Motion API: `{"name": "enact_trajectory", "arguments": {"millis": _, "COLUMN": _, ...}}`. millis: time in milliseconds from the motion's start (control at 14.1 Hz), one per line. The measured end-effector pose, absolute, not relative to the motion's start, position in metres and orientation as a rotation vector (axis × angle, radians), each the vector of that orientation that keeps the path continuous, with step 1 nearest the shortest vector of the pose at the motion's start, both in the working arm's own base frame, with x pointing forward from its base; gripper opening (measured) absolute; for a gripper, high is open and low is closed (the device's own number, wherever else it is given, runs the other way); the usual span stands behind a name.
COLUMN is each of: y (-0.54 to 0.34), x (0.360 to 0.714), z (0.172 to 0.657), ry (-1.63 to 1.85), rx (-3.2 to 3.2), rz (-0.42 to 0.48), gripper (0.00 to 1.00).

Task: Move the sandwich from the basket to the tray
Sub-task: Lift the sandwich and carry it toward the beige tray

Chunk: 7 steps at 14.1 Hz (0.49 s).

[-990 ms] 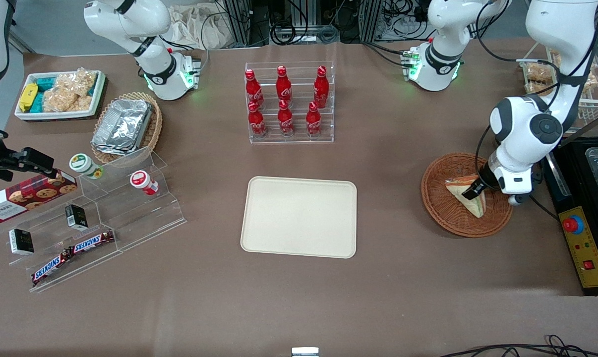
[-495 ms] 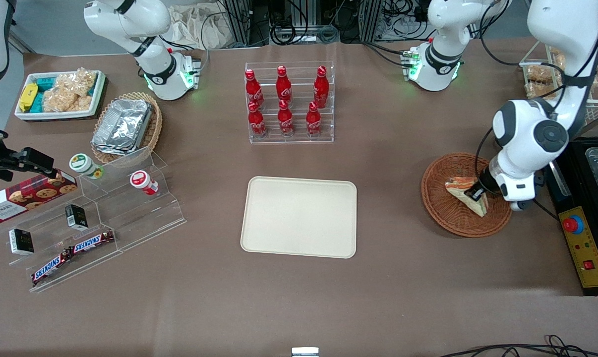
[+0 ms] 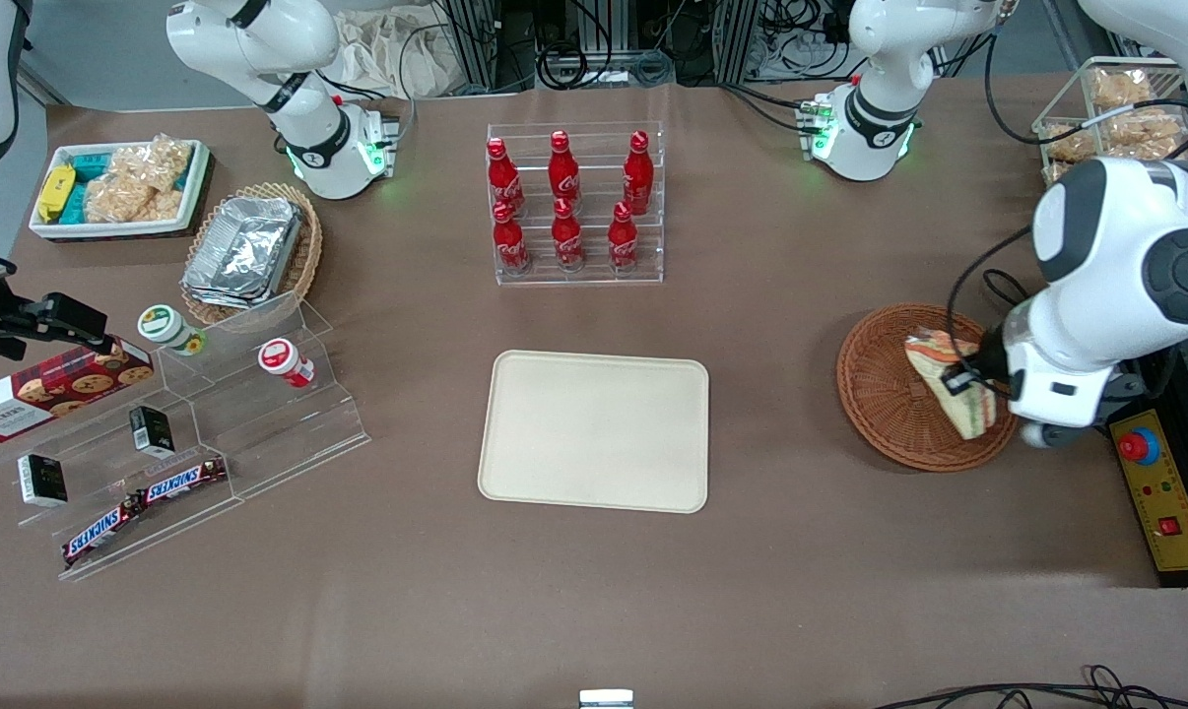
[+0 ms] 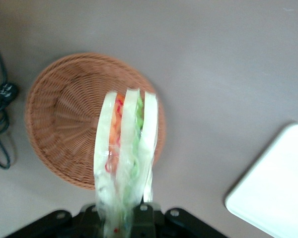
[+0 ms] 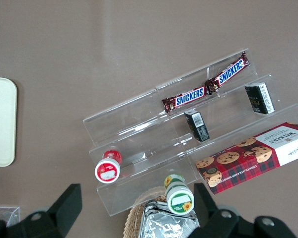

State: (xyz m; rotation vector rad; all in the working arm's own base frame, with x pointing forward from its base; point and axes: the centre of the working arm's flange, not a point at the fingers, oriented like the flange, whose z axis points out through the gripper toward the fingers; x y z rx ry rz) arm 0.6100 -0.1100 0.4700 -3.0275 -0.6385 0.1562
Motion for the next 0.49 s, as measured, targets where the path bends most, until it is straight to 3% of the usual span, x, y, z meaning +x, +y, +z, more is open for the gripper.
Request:
{"name": "enact_trajectory", "arguments": {"millis": 212, "y": -0.214, "x": 0.617, "z": 0.466, "ry": -0.389, "rx": -3.116, "rz": 0.18, "gripper": 0.19}}
{"name": "enact_trajectory", "arguments": {"millis": 354, "y": -0.275, "x": 0.618, "z": 0.438, "ry": -0.262, "rx": -3.163, "rz": 0.198, "gripper": 0.19}}
{"name": "enact_trajectory", "arguments": {"millis": 495, "y": -0.32, "x": 0.624, "z": 0.401, "ry": -0.209, "rx": -3.231, "rz": 0.158, "gripper": 0.19}}
